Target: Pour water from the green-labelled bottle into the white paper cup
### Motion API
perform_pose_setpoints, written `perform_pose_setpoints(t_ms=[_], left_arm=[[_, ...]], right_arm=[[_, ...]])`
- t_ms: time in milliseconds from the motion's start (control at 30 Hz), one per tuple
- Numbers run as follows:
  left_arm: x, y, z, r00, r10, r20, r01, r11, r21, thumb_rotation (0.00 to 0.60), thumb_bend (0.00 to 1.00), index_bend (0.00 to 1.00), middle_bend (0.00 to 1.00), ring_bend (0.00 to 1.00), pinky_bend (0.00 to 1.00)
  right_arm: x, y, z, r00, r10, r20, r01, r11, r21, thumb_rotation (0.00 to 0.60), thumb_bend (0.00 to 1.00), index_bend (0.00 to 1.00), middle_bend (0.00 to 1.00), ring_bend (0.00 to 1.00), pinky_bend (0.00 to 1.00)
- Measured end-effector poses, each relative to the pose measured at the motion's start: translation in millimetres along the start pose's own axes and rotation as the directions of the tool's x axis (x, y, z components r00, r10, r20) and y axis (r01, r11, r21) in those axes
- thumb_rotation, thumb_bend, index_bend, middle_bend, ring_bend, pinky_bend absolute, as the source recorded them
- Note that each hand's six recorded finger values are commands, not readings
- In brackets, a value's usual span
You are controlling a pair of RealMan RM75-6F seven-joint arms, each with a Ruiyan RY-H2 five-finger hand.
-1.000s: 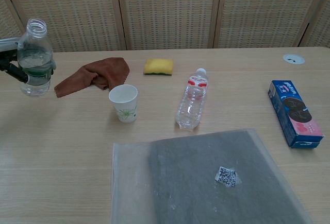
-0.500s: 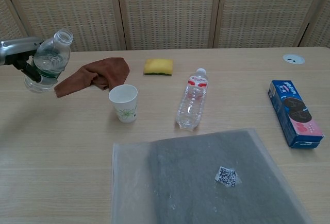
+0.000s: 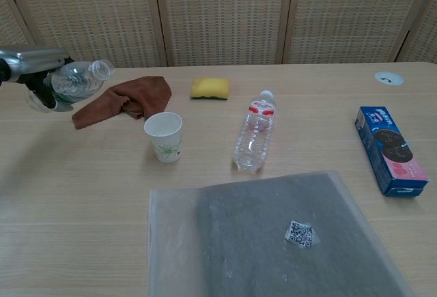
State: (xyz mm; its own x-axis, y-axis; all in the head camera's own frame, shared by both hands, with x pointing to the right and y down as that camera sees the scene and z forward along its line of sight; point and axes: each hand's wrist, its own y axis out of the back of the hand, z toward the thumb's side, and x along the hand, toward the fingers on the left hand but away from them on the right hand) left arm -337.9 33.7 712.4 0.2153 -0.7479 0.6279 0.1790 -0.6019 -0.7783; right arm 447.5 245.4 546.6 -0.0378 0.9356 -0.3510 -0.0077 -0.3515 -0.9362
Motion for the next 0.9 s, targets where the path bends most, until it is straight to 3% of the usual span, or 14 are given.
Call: perform_pose_setpoints(t_ms=[133, 467, 900], left_arm=[[2, -2, 6, 1.000, -0.008, -0.005, 0.008, 0.998, 0.070, 0.600, 0.61, 0.69, 0.52, 0.33, 0.35], [9, -3, 25, 1.000, -0.012, -0.014, 0.014, 0.992, 0.129, 0.600, 0.61, 0.69, 0.52, 0.33, 0.35], [19, -13, 27, 0.998, -0.035, -0.051, 0.045, 0.974, 0.220, 0.600, 0.61, 0.69, 0.52, 0.33, 0.35]], right_arm=[[-1, 0, -2, 1.000, 0.001, 0.005, -0.001, 1.000, -0.006, 0.600, 0.00, 0.02, 0.00, 0.00, 0.00], [-3, 1, -6, 1.000, 0.003, 0.014, -0.003, 1.000, -0.018, 0.600, 0.00, 0.02, 0.00, 0.00, 0.00], [-3, 5, -9, 1.000, -0.005, 0.017, 0.006, 0.999, -0.037, 0.600, 0.00, 0.02, 0.00, 0.00, 0.00]])
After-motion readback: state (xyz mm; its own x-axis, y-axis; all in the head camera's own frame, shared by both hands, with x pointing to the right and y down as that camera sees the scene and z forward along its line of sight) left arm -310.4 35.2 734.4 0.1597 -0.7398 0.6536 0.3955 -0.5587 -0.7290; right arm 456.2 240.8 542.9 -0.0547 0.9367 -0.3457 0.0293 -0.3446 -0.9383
